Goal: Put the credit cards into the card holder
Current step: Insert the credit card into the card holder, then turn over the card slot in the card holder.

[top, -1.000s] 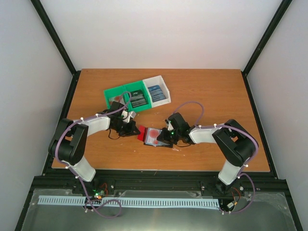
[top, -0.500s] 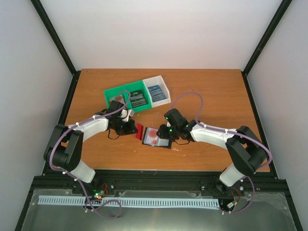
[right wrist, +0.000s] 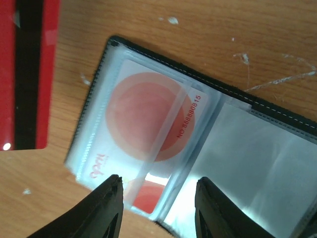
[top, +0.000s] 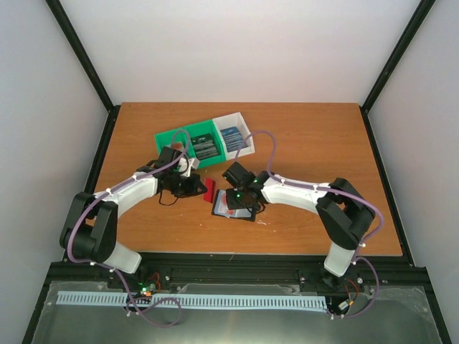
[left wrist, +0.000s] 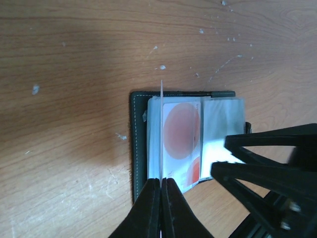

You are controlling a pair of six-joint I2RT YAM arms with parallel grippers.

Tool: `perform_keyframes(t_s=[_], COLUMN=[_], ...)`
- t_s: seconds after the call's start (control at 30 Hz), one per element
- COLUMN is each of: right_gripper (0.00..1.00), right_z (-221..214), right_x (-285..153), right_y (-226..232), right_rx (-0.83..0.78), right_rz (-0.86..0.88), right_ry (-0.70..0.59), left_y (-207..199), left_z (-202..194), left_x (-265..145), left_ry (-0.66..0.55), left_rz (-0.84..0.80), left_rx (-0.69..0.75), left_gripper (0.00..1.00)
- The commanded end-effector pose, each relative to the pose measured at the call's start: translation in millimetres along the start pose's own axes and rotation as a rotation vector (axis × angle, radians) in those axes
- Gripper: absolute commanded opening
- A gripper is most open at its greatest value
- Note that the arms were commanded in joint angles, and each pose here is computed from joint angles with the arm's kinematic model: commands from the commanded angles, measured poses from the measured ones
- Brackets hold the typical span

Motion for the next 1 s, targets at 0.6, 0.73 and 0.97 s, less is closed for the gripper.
perform_keyframes(t_s=[0.6,0.73,0.97], right_gripper=[0.12,0.11,0.07], right_z=[-19.2,-22.5,-28.7], right_x=[43.1,47.9,52.3], right_y=[-12.8,-16.6,-23.0], right_rx=[-0.035,-0.036,-0.024], right_rz=[-0.08,-0.095,-0.103], right_ry=[0.122,0.134,0.138], left_y=[4.1,5.3,6.0], left_z=[6.2,5.6,3.3], left_x=[11.8,11.7,15.8], left_ry=[-0.003,-0.002,0.023], left_rz=[-0.019,-0.007,-0.03], left_rx=[-0.011,-0.015,-0.011], left_gripper=[0.01,0.01,0.01])
Point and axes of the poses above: each gripper's point midway between its finger pads, its own x axis out along the fingers, its own y axis along the line the jaws close on, z = x × y, the point moved 8 cm from there along -x, back along the fingers, and after that the axes turned 5 degrees about x, right-handed, at the moved point
